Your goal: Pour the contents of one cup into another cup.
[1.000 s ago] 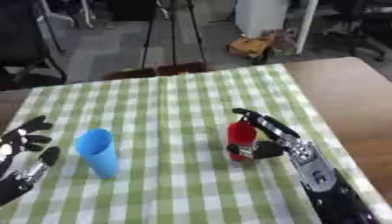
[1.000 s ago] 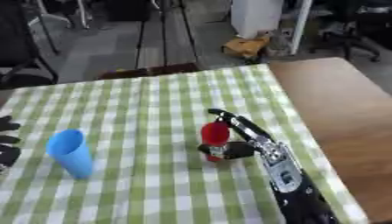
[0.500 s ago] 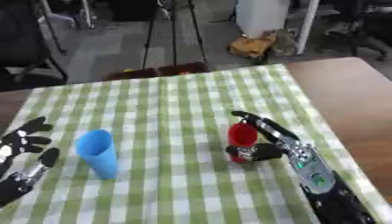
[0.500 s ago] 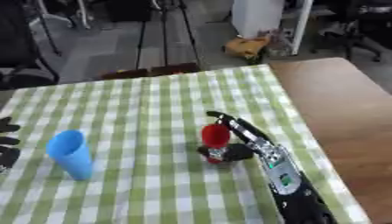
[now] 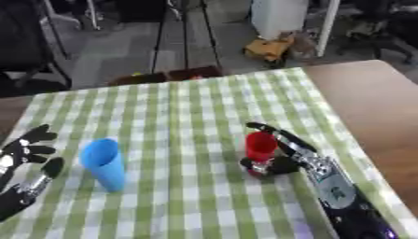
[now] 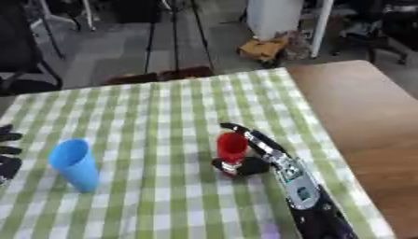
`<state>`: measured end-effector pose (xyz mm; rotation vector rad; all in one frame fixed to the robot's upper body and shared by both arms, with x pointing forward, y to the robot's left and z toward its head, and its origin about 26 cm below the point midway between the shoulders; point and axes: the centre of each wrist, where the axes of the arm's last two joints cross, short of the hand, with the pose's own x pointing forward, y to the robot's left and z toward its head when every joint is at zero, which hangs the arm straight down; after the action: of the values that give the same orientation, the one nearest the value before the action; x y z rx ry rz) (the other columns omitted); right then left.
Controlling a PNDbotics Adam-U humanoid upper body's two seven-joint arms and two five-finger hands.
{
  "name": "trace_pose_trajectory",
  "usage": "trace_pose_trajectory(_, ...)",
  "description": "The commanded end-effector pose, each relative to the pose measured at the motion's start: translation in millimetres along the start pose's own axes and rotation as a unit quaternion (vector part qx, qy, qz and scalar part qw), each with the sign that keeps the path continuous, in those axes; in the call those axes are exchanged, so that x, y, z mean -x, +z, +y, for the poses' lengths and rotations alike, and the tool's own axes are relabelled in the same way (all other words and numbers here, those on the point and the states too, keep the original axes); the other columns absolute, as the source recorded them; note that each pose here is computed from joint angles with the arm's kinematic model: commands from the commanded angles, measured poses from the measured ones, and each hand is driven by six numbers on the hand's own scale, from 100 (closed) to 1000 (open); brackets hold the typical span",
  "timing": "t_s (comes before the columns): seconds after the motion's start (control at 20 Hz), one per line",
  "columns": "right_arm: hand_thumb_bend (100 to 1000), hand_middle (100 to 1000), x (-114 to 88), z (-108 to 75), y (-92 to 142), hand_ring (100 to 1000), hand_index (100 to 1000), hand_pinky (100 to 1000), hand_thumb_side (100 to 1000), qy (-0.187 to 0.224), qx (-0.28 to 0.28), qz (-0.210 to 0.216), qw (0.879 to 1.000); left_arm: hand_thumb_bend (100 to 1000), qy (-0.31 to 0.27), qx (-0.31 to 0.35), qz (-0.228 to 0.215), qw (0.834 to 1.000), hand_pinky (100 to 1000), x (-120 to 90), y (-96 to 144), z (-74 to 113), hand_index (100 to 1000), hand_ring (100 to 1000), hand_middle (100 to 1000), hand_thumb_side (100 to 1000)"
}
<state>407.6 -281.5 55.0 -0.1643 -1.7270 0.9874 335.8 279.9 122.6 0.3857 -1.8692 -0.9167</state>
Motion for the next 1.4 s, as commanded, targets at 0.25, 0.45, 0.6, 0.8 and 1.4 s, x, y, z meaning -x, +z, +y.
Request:
trace_pose_trajectory(0.25,339,537,-2.0,-7.1,-2.3,446,1000,880,225,0.002,0.006,0.001,1.000,382,-0.009,-0.008,-0.014,1.000,761,-6.3,-3.4,9.2,988,790,853,823)
trace_pose_trajectory(0.45,217,530,-1.8,-7.3,-2.3,420,1000,866,144,0.000,0.010,0.003,1.000,380,-0.009,-0.008,-0.014,1.000,761,-6.3,-3.4,9.3,988,789,853,822)
trace_pose_trajectory(0.6,106,528,-1.8,-7.2,-2.4,411,1000,862,103,-0.004,0.013,0.003,1.000,377,-0.008,-0.009,-0.014,1.000,761,-6.3,-3.4,9.2,988,789,853,824)
trace_pose_trajectory(0.8,100,527,-2.0,-6.7,-2.2,406,1000,860,100,-0.011,0.017,0.001,1.000,374,-0.008,-0.010,-0.013,1.000,762,-6.2,-3.3,9.4,988,789,853,824)
trace_pose_trajectory(1.4,113,492,-24.4,-20.0,-4.8,268,1000,744,100,-0.019,0.047,-0.062,0.997,355,-0.003,-0.017,-0.004,1.000,754,-4.1,-2.9,8.9,978,782,847,828)
